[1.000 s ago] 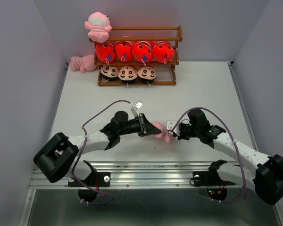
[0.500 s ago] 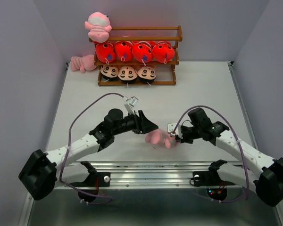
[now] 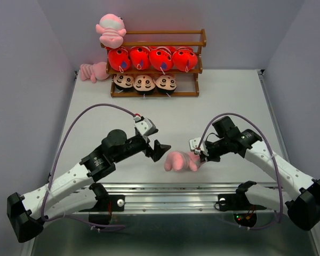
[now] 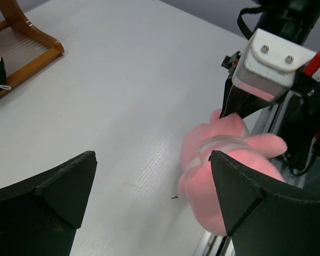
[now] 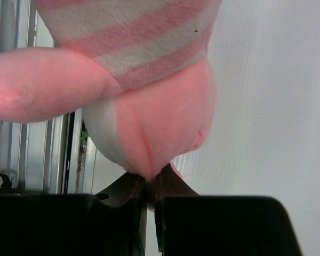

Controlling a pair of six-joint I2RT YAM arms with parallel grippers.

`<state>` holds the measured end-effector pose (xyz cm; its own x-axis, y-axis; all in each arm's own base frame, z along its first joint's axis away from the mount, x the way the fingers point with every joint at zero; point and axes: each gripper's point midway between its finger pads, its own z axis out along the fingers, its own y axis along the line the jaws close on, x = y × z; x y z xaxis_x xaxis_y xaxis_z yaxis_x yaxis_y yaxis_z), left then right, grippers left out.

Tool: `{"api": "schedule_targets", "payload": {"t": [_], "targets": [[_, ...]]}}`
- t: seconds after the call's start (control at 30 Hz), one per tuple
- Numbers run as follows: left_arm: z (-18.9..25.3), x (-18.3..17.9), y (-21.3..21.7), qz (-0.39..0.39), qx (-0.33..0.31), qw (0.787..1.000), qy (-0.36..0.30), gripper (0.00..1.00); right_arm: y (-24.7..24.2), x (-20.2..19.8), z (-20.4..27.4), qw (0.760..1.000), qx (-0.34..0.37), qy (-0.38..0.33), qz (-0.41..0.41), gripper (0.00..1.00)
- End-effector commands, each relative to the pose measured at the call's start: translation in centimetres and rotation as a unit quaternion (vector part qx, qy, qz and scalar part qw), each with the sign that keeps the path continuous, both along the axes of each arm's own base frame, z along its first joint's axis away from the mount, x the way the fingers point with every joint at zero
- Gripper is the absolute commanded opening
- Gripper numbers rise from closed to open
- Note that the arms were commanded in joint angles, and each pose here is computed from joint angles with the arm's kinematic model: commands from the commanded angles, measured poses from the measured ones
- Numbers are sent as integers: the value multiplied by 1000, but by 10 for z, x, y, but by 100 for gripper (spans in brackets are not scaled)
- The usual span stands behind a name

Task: Place and organize the stuffed toys onto the shelf
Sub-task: Pass the stuffed toy from the left arm to the right, then pass the stuffed toy from the right arm to the left

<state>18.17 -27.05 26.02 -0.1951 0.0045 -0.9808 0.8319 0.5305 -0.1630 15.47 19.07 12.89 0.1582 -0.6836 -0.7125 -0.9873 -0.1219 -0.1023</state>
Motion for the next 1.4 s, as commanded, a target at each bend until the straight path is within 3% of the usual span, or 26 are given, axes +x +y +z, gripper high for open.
{"api": "schedule_targets", "payload": {"t": [0.0, 0.2, 0.43, 0.7, 0.9, 1.2, 1.3, 1.37], "targets": [[-6, 3, 3, -33, 94, 986, -134, 99, 5, -7, 15, 999, 9, 5, 31, 1], [-36, -9, -10, -130, 179, 950, -219, 99, 2, -9, 15, 999, -7, 17, 50, 1], [-30, -50, -13, -249, 162, 905, -304, 99, 1, -9, 11, 998, -19, 10, 61, 1], [-43, -81, -22, -325, 122, 900, -264, 98, 7, -6, 11, 998, -9, 16, 63, 1], [-42, -93, -30, -340, 88, 902, -250, 95, 10, -5, 15, 998, 0, 16, 62, 2], [-52, -75, -51, -308, 96, 919, -226, 81, 21, -7, 36, 997, 35, 24, 64, 4], [-54, -64, -58, -292, 108, 925, -217, 74, 22, -9, 37, 997, 40, 29, 63, 4], [-51, -63, -62, -294, 106, 925, -216, 63, 23, -11, 36, 997, 44, 34, 62, 4]]}}
